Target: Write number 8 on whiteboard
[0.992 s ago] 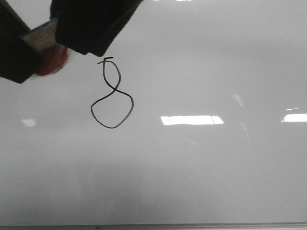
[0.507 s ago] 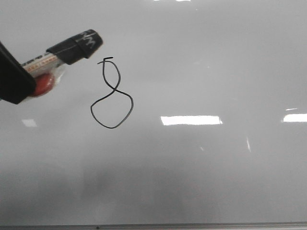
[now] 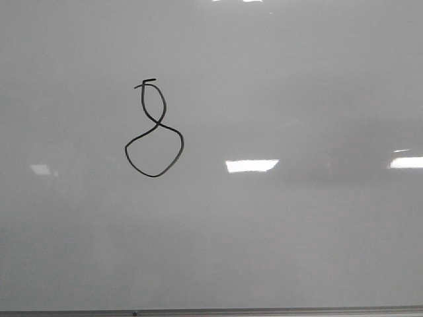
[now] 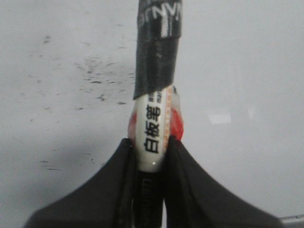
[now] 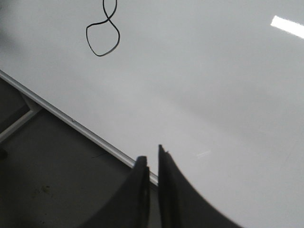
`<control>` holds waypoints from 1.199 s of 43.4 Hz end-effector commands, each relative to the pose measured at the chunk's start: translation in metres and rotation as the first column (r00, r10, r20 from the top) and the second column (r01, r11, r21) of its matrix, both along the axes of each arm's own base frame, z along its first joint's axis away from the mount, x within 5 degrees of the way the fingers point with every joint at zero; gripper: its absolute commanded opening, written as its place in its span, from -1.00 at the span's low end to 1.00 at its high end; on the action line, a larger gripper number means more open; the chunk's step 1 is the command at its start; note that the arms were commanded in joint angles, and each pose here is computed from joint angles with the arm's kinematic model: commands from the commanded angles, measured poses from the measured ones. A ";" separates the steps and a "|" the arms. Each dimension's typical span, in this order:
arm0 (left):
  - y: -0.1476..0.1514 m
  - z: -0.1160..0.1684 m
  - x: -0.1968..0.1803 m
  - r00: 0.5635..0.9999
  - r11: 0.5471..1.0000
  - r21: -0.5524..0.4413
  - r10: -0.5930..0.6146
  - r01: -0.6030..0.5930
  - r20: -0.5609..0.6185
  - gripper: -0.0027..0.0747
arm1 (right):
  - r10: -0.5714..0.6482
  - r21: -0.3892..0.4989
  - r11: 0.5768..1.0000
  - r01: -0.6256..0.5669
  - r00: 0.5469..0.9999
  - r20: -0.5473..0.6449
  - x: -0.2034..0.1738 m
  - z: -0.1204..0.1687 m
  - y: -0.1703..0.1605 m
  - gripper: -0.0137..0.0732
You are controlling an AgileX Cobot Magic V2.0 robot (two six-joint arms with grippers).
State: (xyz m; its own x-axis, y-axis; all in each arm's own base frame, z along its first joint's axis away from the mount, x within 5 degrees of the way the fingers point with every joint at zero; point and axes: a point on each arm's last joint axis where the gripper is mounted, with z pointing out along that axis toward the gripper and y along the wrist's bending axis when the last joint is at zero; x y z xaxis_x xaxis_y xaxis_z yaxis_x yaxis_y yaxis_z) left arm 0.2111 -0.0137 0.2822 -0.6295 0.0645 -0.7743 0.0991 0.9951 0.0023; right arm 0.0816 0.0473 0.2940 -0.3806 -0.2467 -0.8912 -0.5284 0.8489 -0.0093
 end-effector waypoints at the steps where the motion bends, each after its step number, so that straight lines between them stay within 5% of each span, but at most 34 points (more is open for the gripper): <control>1: 0.011 0.003 0.003 0.984 0.992 -0.078 0.105 -0.095 0.142 -0.99 | -0.043 0.079 0.996 0.033 0.991 0.125 -0.009 0.005 -0.006 -0.83; 14: 0.022 -0.025 0.018 0.954 0.976 -0.118 0.206 -0.183 0.220 -0.99 | -0.067 0.116 0.992 0.044 0.977 0.203 -0.020 -0.003 -0.011 -0.82; 28: 0.027 -0.066 0.056 0.960 0.972 -0.089 0.229 -0.218 0.159 -0.97 | -0.064 0.112 0.993 0.042 0.979 0.196 -0.020 -0.004 -0.011 -0.82; 45: 0.027 -0.071 0.058 0.963 0.972 -0.085 0.229 -0.219 0.142 -0.15 | -0.060 0.109 0.993 0.040 0.980 0.189 -0.020 -0.005 -0.011 -0.82; 52: 0.026 -0.070 0.057 0.964 0.972 -0.086 0.227 -0.217 0.135 -0.06 | -0.060 0.109 0.993 0.040 0.980 0.189 -0.020 -0.005 -0.011 -0.82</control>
